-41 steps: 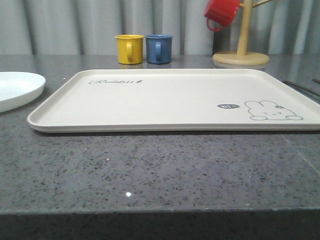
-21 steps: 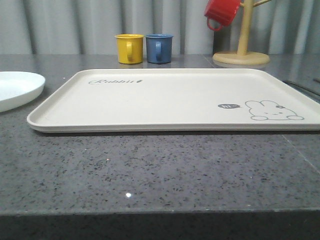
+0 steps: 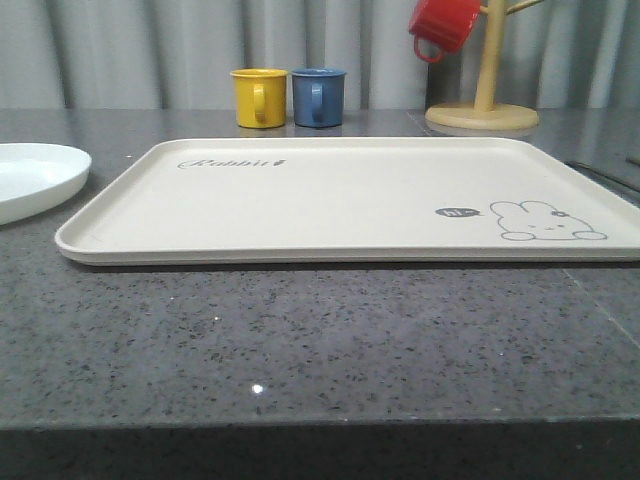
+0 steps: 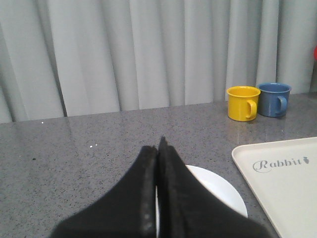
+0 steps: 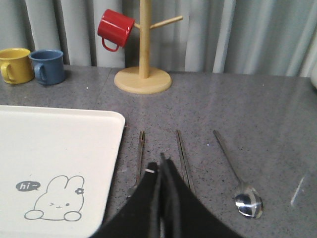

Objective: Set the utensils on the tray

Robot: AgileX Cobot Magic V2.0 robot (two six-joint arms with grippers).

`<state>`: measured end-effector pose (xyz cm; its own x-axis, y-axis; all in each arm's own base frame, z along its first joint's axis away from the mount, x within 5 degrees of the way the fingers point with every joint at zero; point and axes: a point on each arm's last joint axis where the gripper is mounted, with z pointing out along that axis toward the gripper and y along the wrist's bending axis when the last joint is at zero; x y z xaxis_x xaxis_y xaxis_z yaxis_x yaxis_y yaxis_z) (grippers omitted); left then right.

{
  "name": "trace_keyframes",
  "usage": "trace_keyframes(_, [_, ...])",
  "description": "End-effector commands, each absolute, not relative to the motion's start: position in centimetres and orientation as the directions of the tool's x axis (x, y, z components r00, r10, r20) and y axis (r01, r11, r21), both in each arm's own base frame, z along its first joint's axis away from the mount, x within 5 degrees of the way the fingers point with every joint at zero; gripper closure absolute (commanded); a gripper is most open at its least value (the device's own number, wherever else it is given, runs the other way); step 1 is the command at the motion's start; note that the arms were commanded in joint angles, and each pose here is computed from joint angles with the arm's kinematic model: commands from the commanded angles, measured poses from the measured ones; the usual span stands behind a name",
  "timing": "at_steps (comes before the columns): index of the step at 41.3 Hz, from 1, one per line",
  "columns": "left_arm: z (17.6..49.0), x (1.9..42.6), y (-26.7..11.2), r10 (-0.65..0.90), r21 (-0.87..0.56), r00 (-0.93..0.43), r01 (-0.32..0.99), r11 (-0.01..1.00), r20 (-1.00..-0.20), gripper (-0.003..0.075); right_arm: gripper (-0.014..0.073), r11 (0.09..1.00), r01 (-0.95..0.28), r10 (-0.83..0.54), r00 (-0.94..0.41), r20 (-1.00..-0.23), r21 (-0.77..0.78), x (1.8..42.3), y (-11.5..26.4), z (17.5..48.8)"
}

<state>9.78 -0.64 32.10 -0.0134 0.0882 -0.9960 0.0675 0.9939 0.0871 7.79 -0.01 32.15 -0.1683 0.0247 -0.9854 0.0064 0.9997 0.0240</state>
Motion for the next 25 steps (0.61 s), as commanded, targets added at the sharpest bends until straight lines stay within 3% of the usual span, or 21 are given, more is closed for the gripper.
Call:
trace_keyframes(1, [34.29, 10.96, -0.76, 0.084, 0.087, 0.049, 0.065, 0.994, -0.995, 0.0739, 0.0708, 1.000, 0.015, 0.003, -0.130, -0.992, 0.001, 9.13, -0.13, 34.03])
trace_keyframes(7, [34.40, 11.31, -0.77, 0.084, 0.087, 0.052, 0.064, 0.994, -0.995, 0.0738, 0.0692, 1.000, 0.015, 0.004, -0.153, -0.988, 0.001, 9.57, -0.14, 33.83])
trace_keyframes(11, [34.40, 11.31, -0.77, 0.084, 0.087, 0.052, 0.064, 0.994, -0.995, 0.0693, 0.0593, 1.000, 0.015, 0.004, -0.152, -0.988, 0.001, 9.55, -0.14, 33.84])
trace_keyframes(14, [34.40, 11.31, -0.77, 0.084, 0.087, 0.052, 0.064, 0.994, -0.995, 0.0573, 0.0439, 1.000, 0.015, 0.003, -0.152, -0.988, 0.001, 9.55, -0.14, 33.84])
trace_keyframes(20, [34.40, 11.31, -0.77, 0.084, 0.087, 0.052, 0.064, 0.994, -0.995, 0.0203, 0.0100, 1.000, 0.015, 0.003, -0.152, -0.988, 0.001, 9.55, -0.14, 33.84])
trace_keyframes(22, [34.40, 11.31, -0.77, 0.084, 0.087, 0.052, 0.064, 0.994, -0.995, 0.0118, 0.0039, 1.000, 0.015, 0.003, -0.152, -0.988, 0.001, 9.55, -0.14, 33.84])
trace_keyframes(25, [34.40, 11.31, -0.77, 0.084, 0.087, 0.052, 0.064, 0.994, -0.995, 0.0057, 0.0003, 1.000, 0.015, 0.003, -0.152, -0.988, 0.001, 9.55, -0.14, 33.84])
